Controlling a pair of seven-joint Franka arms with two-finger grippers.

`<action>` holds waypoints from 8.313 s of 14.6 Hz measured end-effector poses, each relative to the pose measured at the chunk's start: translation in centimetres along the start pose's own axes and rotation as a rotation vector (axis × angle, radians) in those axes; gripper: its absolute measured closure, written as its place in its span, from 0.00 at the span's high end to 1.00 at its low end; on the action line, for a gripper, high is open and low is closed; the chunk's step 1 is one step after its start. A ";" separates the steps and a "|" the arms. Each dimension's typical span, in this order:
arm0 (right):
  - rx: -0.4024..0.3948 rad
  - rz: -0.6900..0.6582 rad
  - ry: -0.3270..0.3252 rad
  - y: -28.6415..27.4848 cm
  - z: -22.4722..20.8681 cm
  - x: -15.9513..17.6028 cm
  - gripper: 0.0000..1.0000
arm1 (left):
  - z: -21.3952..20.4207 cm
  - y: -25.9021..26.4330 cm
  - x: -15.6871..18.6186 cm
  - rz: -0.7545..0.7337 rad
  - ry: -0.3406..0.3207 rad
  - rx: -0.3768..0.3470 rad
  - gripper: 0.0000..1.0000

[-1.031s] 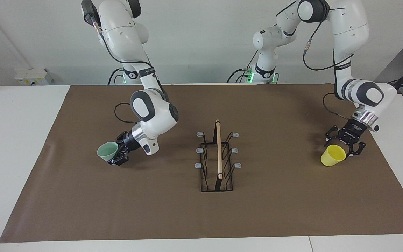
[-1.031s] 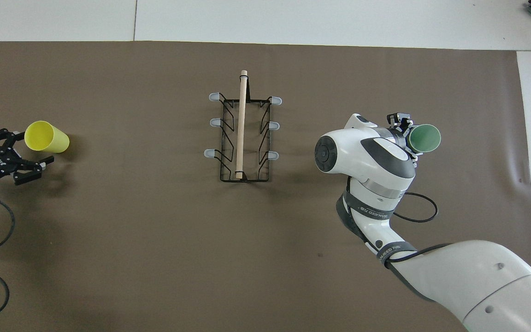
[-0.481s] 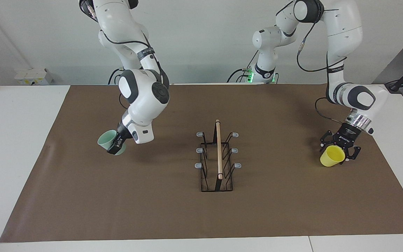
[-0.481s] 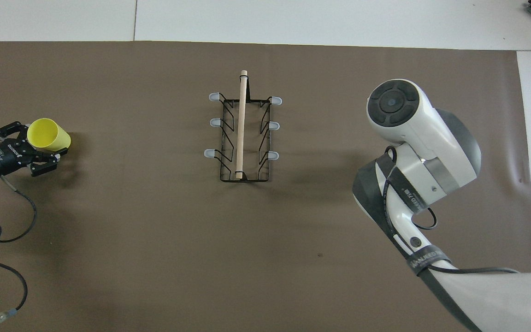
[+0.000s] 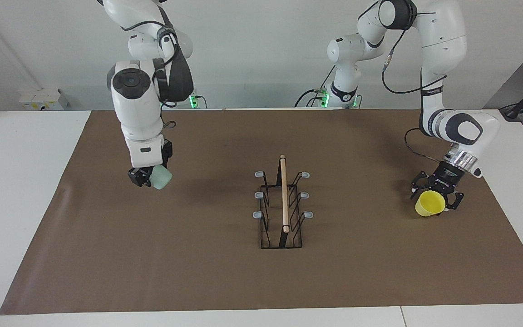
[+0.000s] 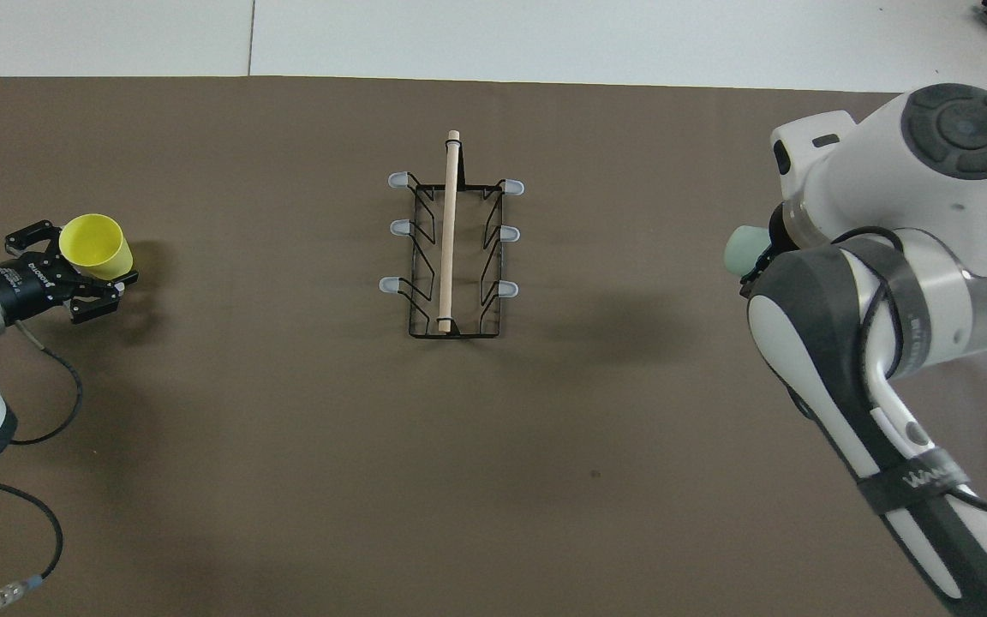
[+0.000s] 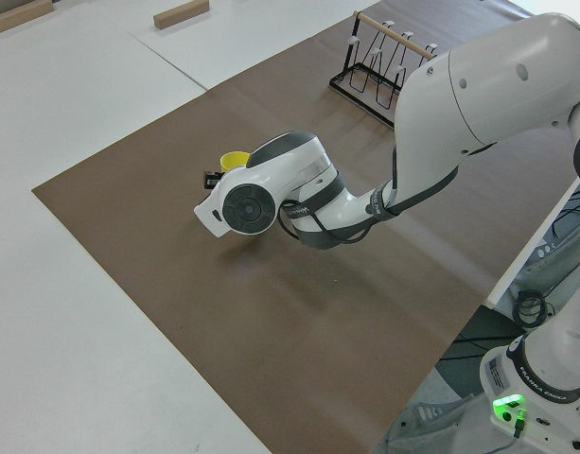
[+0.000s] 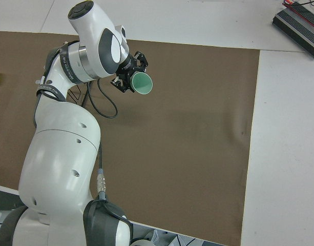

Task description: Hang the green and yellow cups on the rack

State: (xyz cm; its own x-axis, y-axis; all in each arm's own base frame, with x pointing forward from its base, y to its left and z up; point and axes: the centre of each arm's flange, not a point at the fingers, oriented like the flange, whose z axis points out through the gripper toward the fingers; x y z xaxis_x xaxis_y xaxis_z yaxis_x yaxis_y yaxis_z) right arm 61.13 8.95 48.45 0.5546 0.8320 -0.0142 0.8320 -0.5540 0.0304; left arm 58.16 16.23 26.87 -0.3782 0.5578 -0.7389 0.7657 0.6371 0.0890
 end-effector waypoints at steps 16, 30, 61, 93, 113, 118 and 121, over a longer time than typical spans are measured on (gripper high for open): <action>0.234 0.262 1.048 -3.9 -0.4 1.0 0.70 | -1.5 2.4 -5.3 0.206 -0.003 -0.079 0.69; 0.119 0.384 1.467 -16.3 8.1 7.9 0.70 | -5.7 -1.0 -21.8 0.734 0.148 -0.108 0.69; 0.046 0.169 1.388 -19.8 14.4 9.4 0.70 | 8.4 -35.4 -36.7 1.577 0.969 -0.091 0.69; -0.535 -0.312 0.943 -5.1 4.5 -3.2 1.00 | 11.5 -38.8 -36.6 1.712 1.148 -0.236 1.00; -0.266 -0.487 0.209 3.3 0.6 -10.3 1.00 | 2.4 -14.3 -28.8 2.245 1.115 0.294 1.00; -0.255 -0.208 0.109 1.0 -0.6 -6.9 1.00 | 1.6 -12.7 -29.9 2.261 1.012 0.352 1.00; -0.247 -0.018 0.115 -0.5 -1.3 -5.2 1.00 | 0.8 -11.8 -30.8 2.270 0.964 0.410 1.00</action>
State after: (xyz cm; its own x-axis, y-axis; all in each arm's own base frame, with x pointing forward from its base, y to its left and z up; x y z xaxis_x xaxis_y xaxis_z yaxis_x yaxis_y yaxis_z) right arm 57.78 4.92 49.76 0.5223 0.8473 0.0964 0.8043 -0.5270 0.2747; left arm 61.15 -8.90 48.06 0.8076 -0.0208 0.5893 0.1332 -0.9671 -0.2167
